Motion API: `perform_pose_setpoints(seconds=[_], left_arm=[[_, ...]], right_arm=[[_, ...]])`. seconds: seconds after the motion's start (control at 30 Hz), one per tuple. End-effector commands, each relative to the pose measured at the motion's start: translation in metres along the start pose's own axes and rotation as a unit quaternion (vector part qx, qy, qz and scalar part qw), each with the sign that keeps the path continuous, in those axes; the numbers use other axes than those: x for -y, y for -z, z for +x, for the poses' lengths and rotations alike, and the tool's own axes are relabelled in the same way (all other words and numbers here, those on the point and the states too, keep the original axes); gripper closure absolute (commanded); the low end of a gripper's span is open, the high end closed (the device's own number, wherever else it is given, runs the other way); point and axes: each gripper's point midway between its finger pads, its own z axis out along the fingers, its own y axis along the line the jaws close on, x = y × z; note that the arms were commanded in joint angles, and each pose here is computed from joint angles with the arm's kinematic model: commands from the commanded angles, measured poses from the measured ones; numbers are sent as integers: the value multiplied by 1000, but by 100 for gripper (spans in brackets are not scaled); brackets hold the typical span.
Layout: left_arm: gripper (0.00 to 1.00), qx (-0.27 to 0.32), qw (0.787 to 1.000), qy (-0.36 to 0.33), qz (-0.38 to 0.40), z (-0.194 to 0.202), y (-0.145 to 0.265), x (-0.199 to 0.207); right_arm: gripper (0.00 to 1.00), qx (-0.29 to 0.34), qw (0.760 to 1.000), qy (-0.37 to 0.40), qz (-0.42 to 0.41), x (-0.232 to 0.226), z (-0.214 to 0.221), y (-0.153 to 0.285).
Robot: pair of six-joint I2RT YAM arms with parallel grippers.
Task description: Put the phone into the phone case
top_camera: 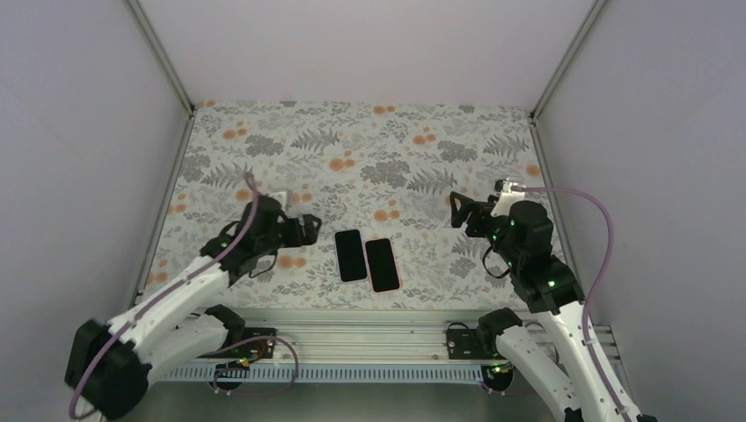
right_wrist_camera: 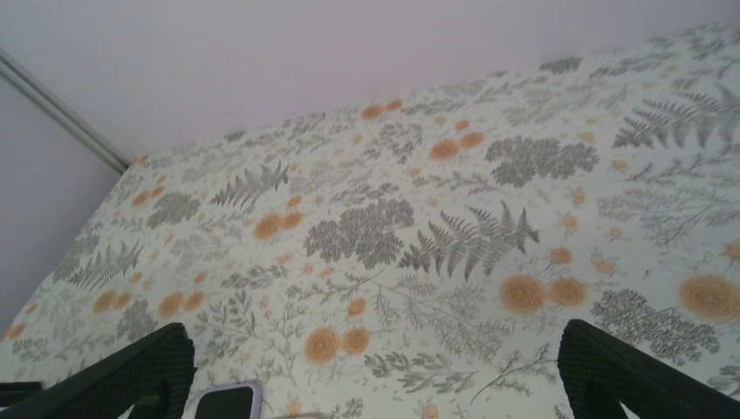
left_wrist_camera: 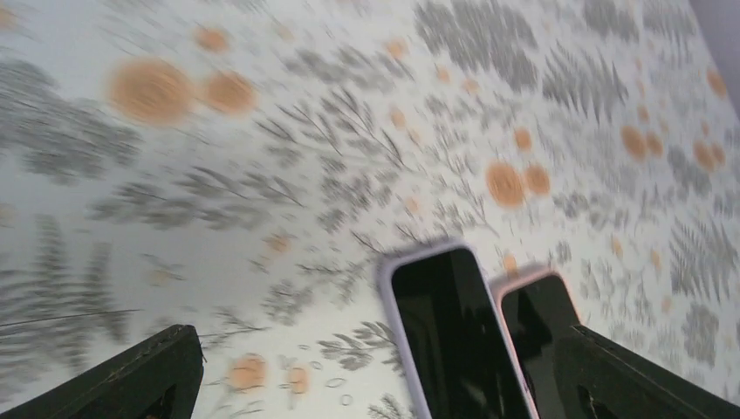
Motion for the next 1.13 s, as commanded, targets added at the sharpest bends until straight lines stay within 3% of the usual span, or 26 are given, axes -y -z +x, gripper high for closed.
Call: perform_pose_setpoints(seconds=[0.0, 0.23, 0.43, 0.7, 1.1], left_arm=[[0, 74, 994, 22, -71, -34, 57, -28], [0, 232, 963, 25, -138, -88, 173, -38], [0, 338, 931, 30, -133, -92, 237, -46], [0, 407, 907, 37, -102, -80, 256, -55], [0, 396, 912, 25, -103, -80, 247, -53]], right_arm=[[1, 60, 998, 7, 27, 7, -30, 18], [1, 110, 992, 11, 66, 22, -44, 39], [1, 154, 986, -3, 64, 27, -47, 57], [1, 166, 985, -9, 51, 27, -42, 62], [1, 157, 986, -9, 53, 27, -40, 56]])
